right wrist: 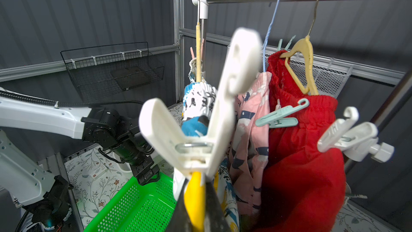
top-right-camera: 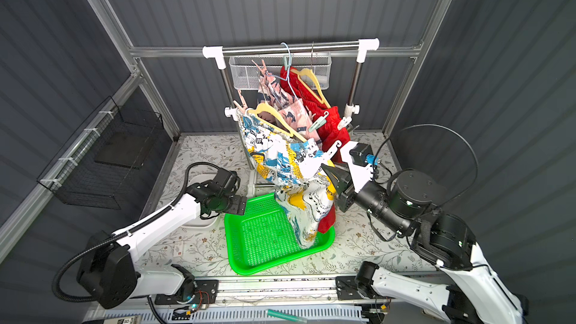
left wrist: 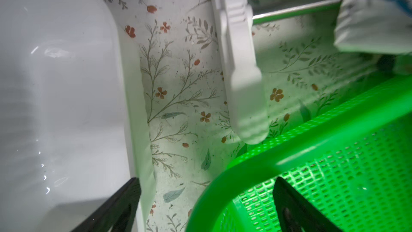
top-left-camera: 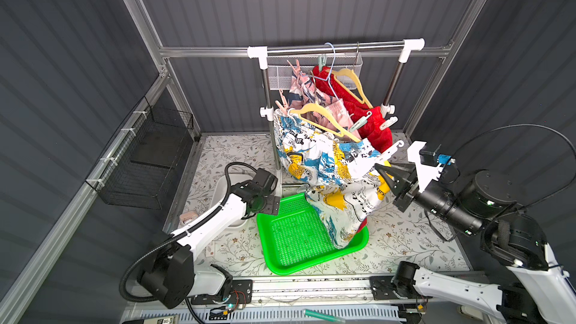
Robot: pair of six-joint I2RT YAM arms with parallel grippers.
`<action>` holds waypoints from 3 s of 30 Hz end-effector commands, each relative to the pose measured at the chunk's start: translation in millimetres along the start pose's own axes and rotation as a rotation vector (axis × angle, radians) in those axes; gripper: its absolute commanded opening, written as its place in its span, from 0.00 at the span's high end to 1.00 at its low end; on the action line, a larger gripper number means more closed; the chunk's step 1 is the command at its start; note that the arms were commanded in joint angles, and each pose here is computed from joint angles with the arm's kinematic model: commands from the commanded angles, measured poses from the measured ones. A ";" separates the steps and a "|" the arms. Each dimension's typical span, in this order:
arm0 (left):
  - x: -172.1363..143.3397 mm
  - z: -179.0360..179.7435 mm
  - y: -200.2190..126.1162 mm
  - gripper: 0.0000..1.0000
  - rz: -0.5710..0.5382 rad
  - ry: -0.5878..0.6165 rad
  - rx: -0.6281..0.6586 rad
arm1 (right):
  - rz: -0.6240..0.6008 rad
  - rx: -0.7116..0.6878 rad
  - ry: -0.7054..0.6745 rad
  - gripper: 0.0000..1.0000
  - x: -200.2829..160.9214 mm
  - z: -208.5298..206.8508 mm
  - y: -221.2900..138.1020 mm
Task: Remove the clothespins securing shorts to the hanger
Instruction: Adjust the basket at the center of the board, then adjust the shorts in the basket.
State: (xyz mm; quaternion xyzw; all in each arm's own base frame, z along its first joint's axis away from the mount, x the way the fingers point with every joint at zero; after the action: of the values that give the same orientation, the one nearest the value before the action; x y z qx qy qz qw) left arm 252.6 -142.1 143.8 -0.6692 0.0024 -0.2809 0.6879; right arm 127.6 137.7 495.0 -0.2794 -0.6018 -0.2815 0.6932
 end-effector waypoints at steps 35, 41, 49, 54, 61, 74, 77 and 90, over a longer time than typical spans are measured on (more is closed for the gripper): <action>71.9 4.7 -69.9 0.00 -0.400 0.008 -0.076 | -0.124 0.220 0.004 1.00 44.7 22.1 -37.7; 84.2 -4.0 -95.5 0.00 -0.557 0.089 -0.156 | -0.137 0.273 0.005 1.00 56.6 29.5 -40.7; 93.2 -15.4 -136.7 0.03 -0.895 0.230 -0.237 | -0.143 0.291 0.003 1.00 62.6 33.2 -35.0; 96.7 -23.1 -151.9 0.91 -0.965 0.272 -0.301 | -0.144 0.278 -0.002 1.00 63.1 32.1 -31.6; 92.6 -5.9 -139.7 1.00 -0.836 0.179 -0.184 | -0.150 0.261 -0.004 1.00 62.8 29.8 -31.4; 72.4 65.4 -103.6 0.30 -0.647 -0.233 -0.213 | -0.137 0.277 0.002 1.00 60.3 31.9 -23.3; 76.6 76.5 -93.2 0.24 -0.579 -0.286 -0.187 | -0.133 0.286 0.004 1.00 60.2 32.7 -22.3; 88.2 61.8 -93.1 0.10 -0.650 -0.167 -0.372 | -0.137 0.301 0.010 1.00 61.9 33.3 -23.3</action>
State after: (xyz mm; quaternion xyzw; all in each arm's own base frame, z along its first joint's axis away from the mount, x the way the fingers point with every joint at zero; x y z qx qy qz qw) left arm 322.4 -102.3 250.4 -0.7585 -0.2264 -0.3676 0.4882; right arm 102.0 147.4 534.9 -0.1795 -0.6336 -0.2044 0.7242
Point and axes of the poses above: each gripper's point midway between its finger pads, its own y axis out along the fingers, its own z axis along the line the jaws close on, x = y × z, the point moved 5 cm from there along -y, back along the fingers, and after that the axes turned 10 degrees about y, right-handed, at the moved point
